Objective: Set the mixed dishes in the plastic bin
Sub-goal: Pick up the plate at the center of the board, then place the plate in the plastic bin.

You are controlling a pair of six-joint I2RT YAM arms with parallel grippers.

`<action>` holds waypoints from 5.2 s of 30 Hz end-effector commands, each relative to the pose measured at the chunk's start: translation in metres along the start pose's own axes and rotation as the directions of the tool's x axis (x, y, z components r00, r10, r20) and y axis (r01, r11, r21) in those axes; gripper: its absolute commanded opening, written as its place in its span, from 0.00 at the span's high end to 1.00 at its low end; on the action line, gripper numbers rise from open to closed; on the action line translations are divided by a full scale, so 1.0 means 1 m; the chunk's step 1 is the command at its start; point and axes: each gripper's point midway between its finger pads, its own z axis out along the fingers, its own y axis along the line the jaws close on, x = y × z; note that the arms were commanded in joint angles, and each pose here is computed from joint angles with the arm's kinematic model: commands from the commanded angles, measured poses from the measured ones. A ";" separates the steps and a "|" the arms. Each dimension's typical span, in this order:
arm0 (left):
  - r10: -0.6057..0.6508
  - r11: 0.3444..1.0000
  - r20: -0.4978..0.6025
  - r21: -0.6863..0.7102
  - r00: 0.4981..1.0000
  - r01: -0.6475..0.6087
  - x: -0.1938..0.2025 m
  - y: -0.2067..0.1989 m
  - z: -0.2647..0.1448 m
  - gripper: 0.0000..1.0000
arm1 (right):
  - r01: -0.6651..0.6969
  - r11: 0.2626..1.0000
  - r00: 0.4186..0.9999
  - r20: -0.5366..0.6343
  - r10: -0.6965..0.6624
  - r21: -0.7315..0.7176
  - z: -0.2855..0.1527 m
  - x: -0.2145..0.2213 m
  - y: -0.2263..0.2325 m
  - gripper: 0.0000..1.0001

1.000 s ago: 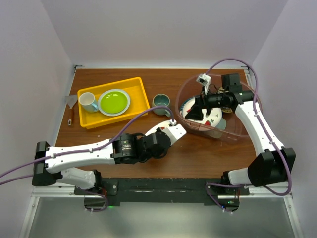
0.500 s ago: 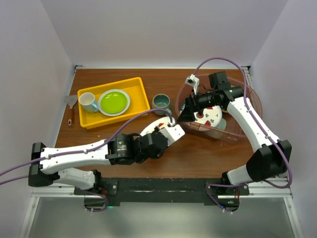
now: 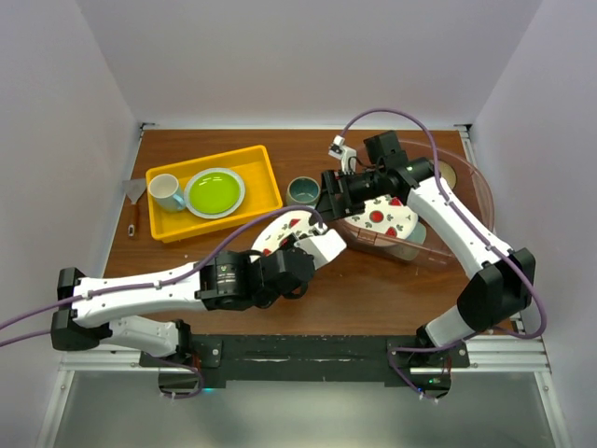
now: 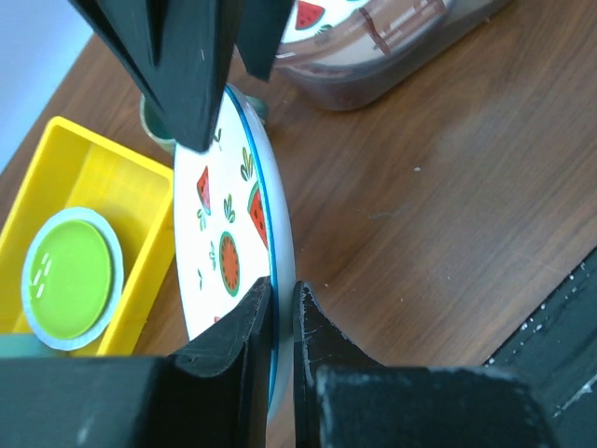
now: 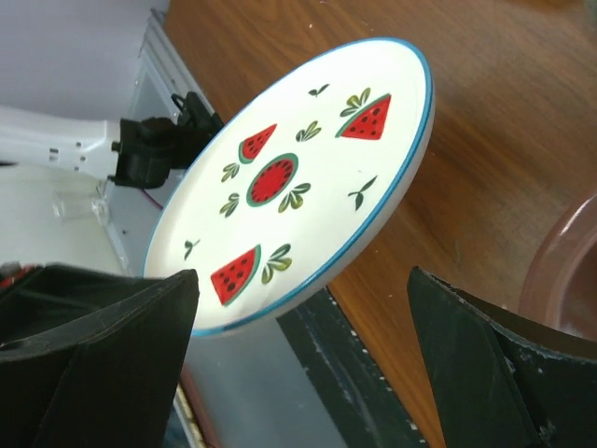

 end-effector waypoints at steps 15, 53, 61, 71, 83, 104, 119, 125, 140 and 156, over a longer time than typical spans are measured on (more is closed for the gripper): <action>0.130 0.961 0.062 -0.252 0.990 -0.110 -0.055 0.022 -0.010 1.00 | -0.206 0.978 0.974 0.093 0.208 -0.033 0.020 -0.026 0.017 0.63; -0.305 0.952 0.389 0.126 0.869 0.278 -0.069 0.053 -0.046 0.00 | -0.006 1.000 0.848 0.529 0.019 -0.027 -0.124 -0.071 -0.027 1.00; -0.307 0.945 0.402 0.025 0.863 0.325 -0.042 0.080 -0.049 0.00 | -0.017 1.000 0.801 0.598 0.003 0.017 -0.157 -0.068 -0.047 1.00; -0.312 0.931 0.347 -0.076 0.885 0.358 0.017 0.102 -0.025 0.00 | 0.014 0.998 0.780 0.624 -0.044 0.054 -0.173 -0.058 -0.059 1.00; -0.342 0.908 0.274 -0.151 0.899 0.391 0.065 0.122 0.003 0.00 | 0.052 0.994 0.777 0.621 -0.100 0.095 -0.182 -0.050 -0.070 1.00; -0.338 0.901 0.246 -0.195 0.908 0.388 0.084 0.126 0.004 0.00 | 0.054 0.993 0.764 0.635 -0.111 0.108 -0.192 -0.041 -0.089 1.00; -0.338 0.901 0.244 -0.194 0.909 0.388 0.085 0.126 0.005 0.00 | 0.034 0.991 0.763 0.637 -0.111 0.131 -0.193 -0.036 -0.096 1.00; -0.338 0.903 0.242 -0.189 0.909 0.386 0.084 0.125 0.005 0.00 | 0.018 0.988 0.765 0.634 -0.112 0.153 -0.193 -0.034 -0.102 1.00; -0.338 0.903 0.240 -0.189 0.910 0.386 0.085 0.126 0.006 0.00 | -0.029 0.981 0.772 0.628 -0.101 0.194 -0.193 -0.030 -0.119 1.00; -0.337 0.904 0.238 -0.188 0.911 0.384 0.086 0.126 0.006 0.00 | -0.053 0.977 0.778 0.622 -0.090 0.208 -0.193 -0.027 -0.127 1.00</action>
